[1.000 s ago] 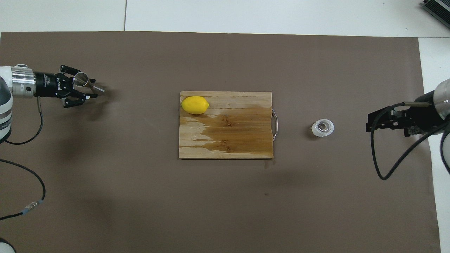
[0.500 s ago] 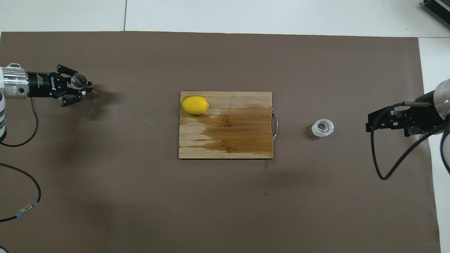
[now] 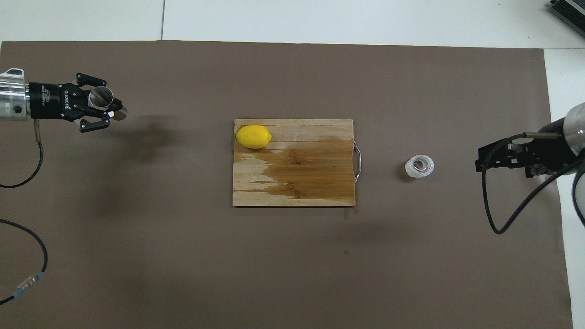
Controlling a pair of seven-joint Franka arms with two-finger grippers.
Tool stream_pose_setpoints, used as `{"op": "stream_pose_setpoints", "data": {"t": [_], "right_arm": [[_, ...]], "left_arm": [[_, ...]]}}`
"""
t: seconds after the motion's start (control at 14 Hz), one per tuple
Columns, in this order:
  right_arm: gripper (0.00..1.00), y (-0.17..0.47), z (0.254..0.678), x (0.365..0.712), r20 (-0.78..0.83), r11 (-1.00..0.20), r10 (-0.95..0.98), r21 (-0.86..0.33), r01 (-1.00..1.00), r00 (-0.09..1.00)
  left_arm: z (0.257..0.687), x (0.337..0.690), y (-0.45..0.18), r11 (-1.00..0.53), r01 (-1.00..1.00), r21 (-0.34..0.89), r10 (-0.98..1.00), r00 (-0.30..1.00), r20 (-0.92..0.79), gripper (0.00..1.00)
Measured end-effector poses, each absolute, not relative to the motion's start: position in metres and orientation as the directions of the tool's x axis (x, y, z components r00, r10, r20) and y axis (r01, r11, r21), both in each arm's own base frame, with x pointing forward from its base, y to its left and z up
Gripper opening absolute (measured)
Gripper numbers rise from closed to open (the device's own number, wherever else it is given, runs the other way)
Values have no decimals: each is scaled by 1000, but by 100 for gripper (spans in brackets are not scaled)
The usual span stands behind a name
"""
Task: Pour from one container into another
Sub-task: 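Carry the metal jigger with the left gripper over the wooden board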
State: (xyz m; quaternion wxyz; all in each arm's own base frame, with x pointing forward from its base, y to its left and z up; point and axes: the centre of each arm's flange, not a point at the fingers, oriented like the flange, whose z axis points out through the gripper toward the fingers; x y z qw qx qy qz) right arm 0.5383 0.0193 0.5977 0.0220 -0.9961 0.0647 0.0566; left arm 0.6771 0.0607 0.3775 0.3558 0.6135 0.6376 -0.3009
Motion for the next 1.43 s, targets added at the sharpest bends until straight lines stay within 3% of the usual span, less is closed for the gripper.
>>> {"op": "stream_pose_setpoints", "data": {"t": [0.86, 1.43], "right_arm": [[100, 19, 598, 538, -116, -991, -126, -36, -131, 985], [100, 19, 598, 538, -116, -991, -126, -36, -131, 985]], "left_arm": [[400, 641, -151, 3, 997, 81, 478, 70, -876, 10], [391, 599, -284, 120, 991, 56, 427, -1, -904, 10]]}}
